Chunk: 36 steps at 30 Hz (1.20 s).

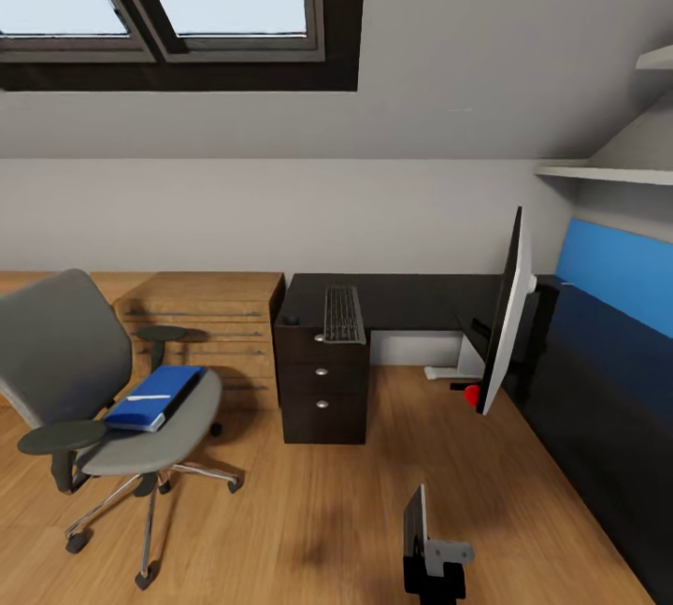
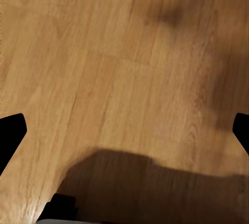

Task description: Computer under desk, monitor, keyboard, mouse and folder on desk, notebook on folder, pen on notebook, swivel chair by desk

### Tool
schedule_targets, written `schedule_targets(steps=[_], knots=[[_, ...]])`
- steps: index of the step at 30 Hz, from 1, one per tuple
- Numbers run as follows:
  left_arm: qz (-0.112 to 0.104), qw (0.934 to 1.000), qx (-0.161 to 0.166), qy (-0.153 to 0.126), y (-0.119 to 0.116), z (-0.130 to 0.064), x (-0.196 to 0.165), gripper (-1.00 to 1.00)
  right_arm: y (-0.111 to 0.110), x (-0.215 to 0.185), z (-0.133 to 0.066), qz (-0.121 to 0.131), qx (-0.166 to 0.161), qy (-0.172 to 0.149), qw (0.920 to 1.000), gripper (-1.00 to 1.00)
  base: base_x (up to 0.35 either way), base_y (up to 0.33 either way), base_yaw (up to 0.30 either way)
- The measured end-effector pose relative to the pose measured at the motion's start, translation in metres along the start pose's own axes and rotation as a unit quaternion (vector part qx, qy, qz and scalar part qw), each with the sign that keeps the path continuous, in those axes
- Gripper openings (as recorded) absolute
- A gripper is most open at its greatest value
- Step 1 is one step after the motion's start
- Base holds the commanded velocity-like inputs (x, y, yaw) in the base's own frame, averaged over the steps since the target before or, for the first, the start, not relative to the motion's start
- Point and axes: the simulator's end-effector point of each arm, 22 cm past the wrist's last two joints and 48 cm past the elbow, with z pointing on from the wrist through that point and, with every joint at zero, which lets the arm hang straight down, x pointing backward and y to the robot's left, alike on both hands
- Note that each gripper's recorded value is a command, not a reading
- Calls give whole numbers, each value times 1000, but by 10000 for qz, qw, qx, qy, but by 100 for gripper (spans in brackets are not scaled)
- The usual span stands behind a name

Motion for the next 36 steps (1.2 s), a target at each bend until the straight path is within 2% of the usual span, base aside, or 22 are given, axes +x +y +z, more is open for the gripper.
schedule_targets(steps=[6,8,9,11,13,19,28,36], knots=[[-6,10000,-3,2,-1,-8,-6,100,1,-11,-4,29,-7,-24,10000,-100,0,0,0],[-13,10000,10,-38,-3,-11,-10,100,1,-19,-6,71,-8,-142,9999,-100,3,0,0],[-96,9986,30,-523,-4,-14,-33,100,0,-24,-7,107,-4,-230,9997,-100,39,0,0],[-139,9970,35,-757,-5,-18,-45,100,-1,-28,-8,119,1,-240,9996,-100,120,0,0],[-153,9962,38,-856,-5,-22,-51,100,-1,-31,-10,121,2,-247,9996,-100,197,0,0],[-156,9959,43,-891,-6,-26,-55,100,-2,-35,-12,125,4,-248,9996,-100,193,0,0],[-137,9959,60,-891,-8,-26,-54,100,-2,-35,-12,122,1,-249,9996,-100,46,9,0],[-136,9959,62,-893,-8,-26,-54,100,-2,-31,-13,104,2,-204,9997,-100,196,164,0]])
